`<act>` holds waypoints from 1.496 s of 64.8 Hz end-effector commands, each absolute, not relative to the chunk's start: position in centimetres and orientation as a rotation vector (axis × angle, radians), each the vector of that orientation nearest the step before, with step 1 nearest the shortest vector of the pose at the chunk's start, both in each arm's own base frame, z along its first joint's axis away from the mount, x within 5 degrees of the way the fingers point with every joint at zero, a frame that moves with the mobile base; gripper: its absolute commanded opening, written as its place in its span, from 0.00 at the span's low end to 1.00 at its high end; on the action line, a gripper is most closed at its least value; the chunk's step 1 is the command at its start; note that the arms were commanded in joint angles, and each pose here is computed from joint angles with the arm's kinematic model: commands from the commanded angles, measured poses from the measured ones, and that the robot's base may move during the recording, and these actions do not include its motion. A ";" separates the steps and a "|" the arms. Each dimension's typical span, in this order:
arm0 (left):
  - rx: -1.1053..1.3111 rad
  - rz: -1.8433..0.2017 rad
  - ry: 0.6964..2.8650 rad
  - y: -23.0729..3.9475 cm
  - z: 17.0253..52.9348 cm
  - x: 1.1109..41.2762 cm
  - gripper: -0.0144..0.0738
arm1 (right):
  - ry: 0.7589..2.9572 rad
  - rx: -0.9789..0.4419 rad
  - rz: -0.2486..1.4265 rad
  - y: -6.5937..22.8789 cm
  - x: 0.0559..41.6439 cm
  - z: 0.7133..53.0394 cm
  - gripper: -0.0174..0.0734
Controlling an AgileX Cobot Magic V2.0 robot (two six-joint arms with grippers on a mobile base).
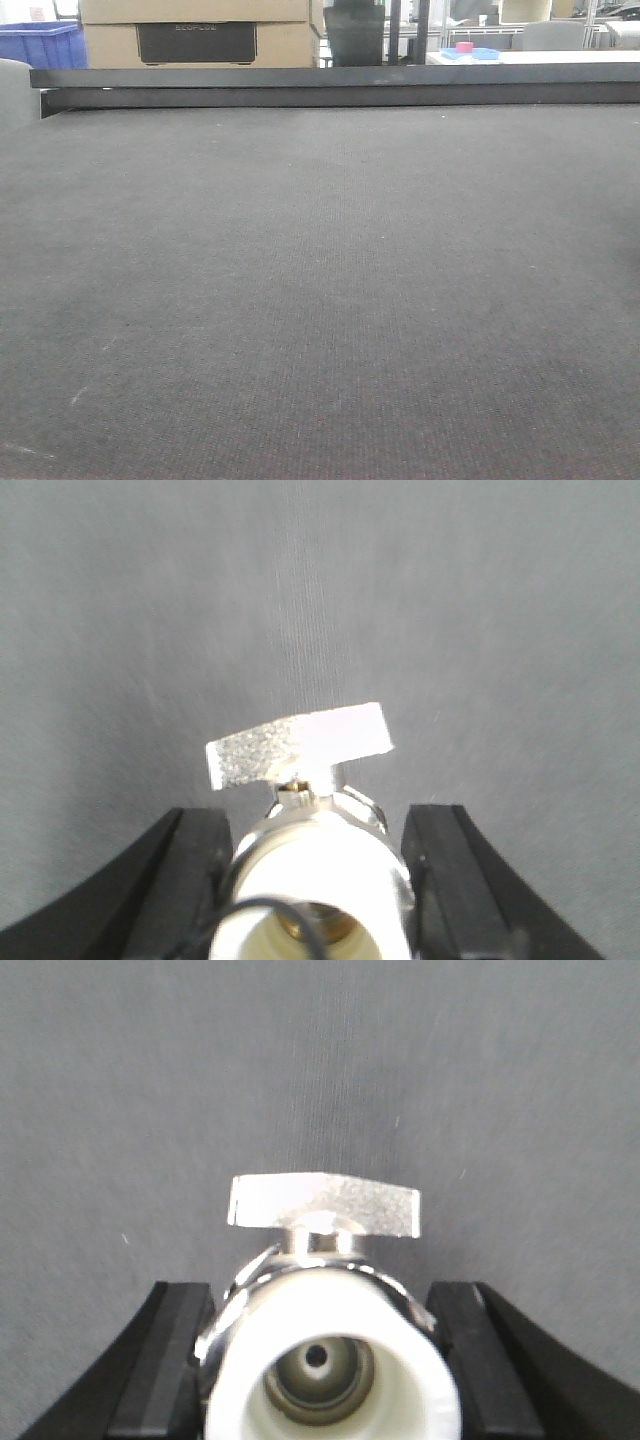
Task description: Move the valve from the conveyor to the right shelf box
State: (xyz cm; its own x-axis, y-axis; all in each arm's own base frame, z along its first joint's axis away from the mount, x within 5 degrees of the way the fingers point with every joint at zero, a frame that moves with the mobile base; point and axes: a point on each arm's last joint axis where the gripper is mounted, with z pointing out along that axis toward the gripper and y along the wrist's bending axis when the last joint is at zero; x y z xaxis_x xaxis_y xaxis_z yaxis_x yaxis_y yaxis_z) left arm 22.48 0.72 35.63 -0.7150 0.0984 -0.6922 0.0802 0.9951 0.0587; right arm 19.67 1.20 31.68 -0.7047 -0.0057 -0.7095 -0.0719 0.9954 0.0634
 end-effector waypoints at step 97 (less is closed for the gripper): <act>0.095 0.059 1.974 0.4 41.2 18.0 0.04 | 1.950 -0.060 0.094 1.0 14.9 40.1 0.01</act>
